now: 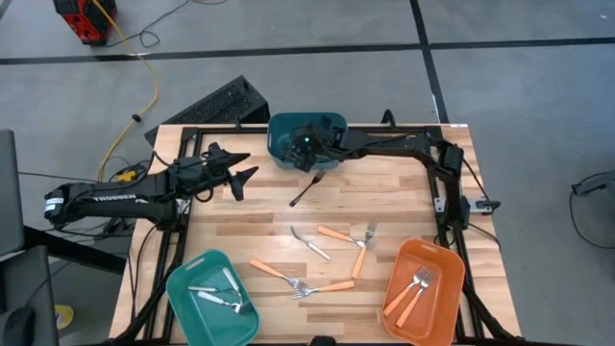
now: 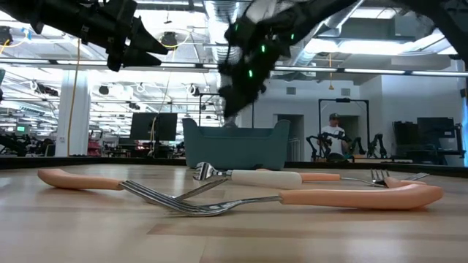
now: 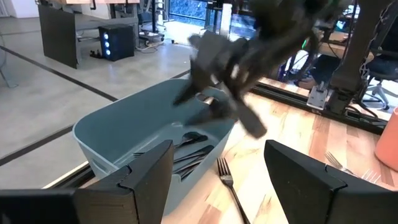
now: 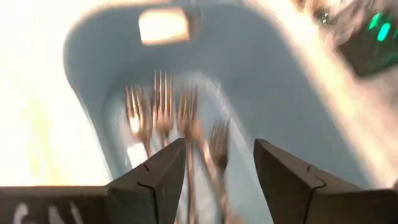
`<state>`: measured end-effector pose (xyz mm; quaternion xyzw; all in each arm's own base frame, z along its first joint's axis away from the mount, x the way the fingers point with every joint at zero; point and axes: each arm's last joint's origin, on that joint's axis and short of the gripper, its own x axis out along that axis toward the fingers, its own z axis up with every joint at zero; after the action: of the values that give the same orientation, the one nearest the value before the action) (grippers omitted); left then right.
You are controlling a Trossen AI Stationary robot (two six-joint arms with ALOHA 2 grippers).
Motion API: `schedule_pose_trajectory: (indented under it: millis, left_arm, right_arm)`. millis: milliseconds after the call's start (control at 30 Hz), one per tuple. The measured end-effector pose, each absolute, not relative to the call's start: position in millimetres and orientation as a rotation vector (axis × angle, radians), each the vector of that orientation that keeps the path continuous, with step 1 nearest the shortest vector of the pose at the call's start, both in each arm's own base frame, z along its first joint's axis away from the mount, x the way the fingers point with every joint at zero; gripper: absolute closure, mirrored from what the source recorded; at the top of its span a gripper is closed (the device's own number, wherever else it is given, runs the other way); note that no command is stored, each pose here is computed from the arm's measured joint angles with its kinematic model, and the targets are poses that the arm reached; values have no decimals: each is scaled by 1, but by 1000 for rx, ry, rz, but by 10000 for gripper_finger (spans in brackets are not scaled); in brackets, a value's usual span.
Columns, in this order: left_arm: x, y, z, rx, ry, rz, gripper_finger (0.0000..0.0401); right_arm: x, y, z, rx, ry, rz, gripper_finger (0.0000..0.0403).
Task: Sort silverware by color (type)
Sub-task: Put the black fork into the blue bin
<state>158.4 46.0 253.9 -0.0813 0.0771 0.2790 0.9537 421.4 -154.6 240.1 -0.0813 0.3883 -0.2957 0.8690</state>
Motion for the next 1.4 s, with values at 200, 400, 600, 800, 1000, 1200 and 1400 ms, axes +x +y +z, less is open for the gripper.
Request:
schedule_pose_trajectory:
  millis: [200, 400, 600, 800, 1000, 1200, 1400]
  left_arm:
    - [156, 45, 258, -185, 122, 552, 164]
    - [150, 41, 265, -191, 79, 482, 164]
    - [153, 36, 264, -238, 86, 354, 164]
    - [172, 29, 247, -265, 197, 361, 164]
    - [200, 22, 226, -261, 256, 452, 164]
    - [226, 15, 199, -245, 338, 522, 167]
    - [257, 12, 189, -199, 397, 618, 178]
  right_arm:
    - [382, -131, 321, -291, 761, -569, 188]
    - [295, -107, 402, -244, 702, -607, 206]
    - [218, -81, 431, -105, 660, -595, 217]
    - [171, -56, 428, 28, 605, -570, 218]
    - [156, -44, 403, 93, 615, -555, 218]
    - [159, -42, 377, 133, 652, -560, 218]
    - [168, -44, 368, 133, 682, -563, 218]
